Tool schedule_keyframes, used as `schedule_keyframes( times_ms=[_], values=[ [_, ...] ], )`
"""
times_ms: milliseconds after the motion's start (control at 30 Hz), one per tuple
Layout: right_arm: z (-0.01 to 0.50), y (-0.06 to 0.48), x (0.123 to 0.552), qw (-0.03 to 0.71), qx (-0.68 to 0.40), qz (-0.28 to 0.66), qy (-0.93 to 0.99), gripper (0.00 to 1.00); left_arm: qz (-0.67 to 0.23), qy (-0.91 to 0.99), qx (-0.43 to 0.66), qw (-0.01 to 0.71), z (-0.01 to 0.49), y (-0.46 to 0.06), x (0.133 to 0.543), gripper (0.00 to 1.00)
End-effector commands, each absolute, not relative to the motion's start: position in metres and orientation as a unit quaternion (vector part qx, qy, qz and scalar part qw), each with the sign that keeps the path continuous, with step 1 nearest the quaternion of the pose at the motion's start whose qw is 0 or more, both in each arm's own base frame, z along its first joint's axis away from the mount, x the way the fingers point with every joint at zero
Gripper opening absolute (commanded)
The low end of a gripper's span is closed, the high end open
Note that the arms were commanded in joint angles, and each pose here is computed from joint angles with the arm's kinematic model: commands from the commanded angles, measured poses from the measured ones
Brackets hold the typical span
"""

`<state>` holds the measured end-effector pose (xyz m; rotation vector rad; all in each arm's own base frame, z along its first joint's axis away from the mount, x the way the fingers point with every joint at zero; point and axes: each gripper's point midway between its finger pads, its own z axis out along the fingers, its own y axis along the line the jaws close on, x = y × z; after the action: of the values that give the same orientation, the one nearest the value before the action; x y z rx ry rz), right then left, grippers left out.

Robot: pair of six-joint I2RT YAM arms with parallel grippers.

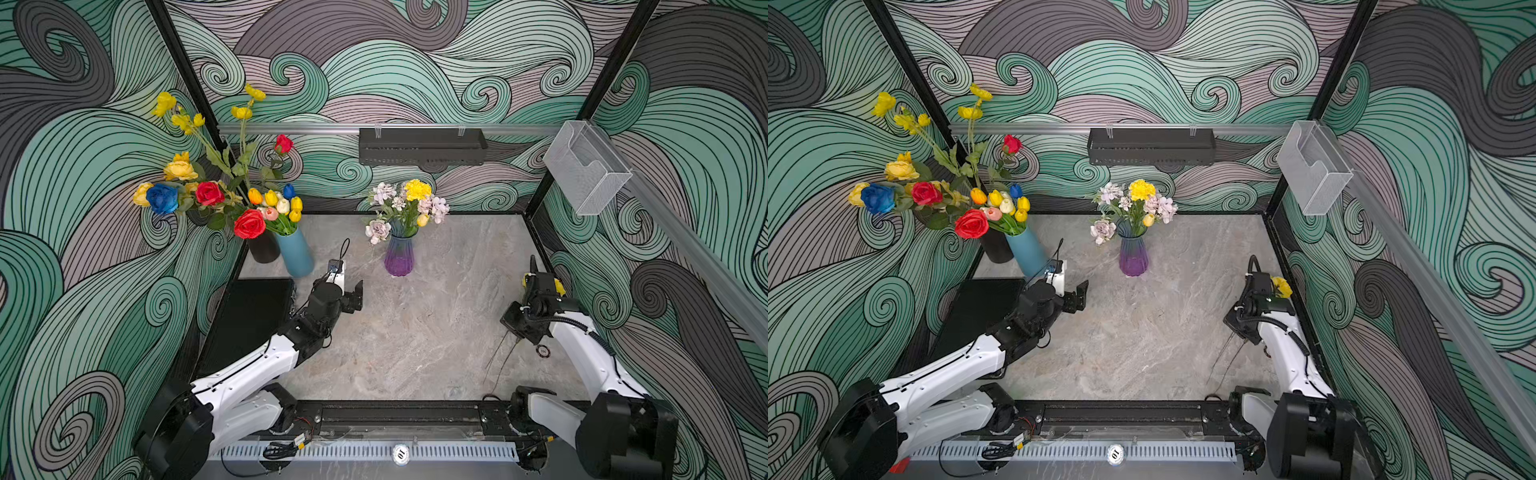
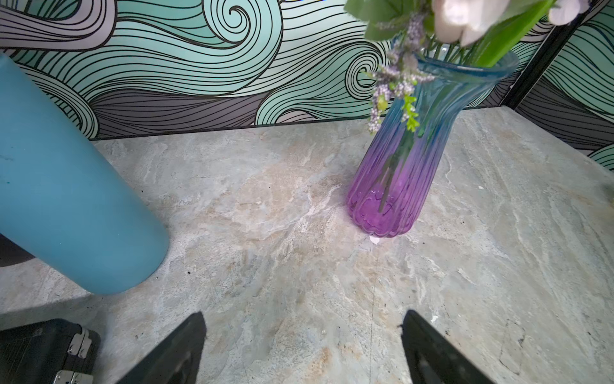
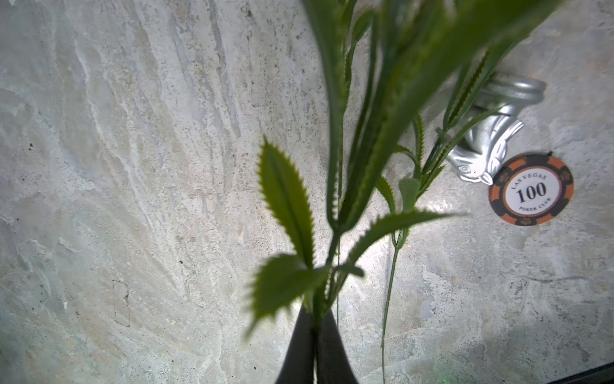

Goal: Pick out yellow flowers from the vase
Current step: Place the flower at the center of the board.

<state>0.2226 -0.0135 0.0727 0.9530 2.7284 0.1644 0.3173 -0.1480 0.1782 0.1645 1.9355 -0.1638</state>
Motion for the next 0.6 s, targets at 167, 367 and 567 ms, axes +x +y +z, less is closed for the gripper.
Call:
schedule_keyframes(
  times_ms=[167,367,567],
  values=[
    [0.0562,-0.0215,0.2172,0.112,0.333,0.032,0.936,0.10,-0.069,0.818,0.066,0.568,0.1840,-0.1463,0.3202,0.91],
    [0.0576,-0.0270,0.2157,0.121,0.333,0.017,0.935,0.22,-0.068,0.818,0.065,0.568,0.1838,-0.1453,0.3205,0.91],
    [0.0629,-0.0270,0.2180,0.130,0.331,0.019,0.934,0.25,-0.070,0.817,0.066,0.568,0.1843,-0.1460,0.3205,0.91]
  ],
)
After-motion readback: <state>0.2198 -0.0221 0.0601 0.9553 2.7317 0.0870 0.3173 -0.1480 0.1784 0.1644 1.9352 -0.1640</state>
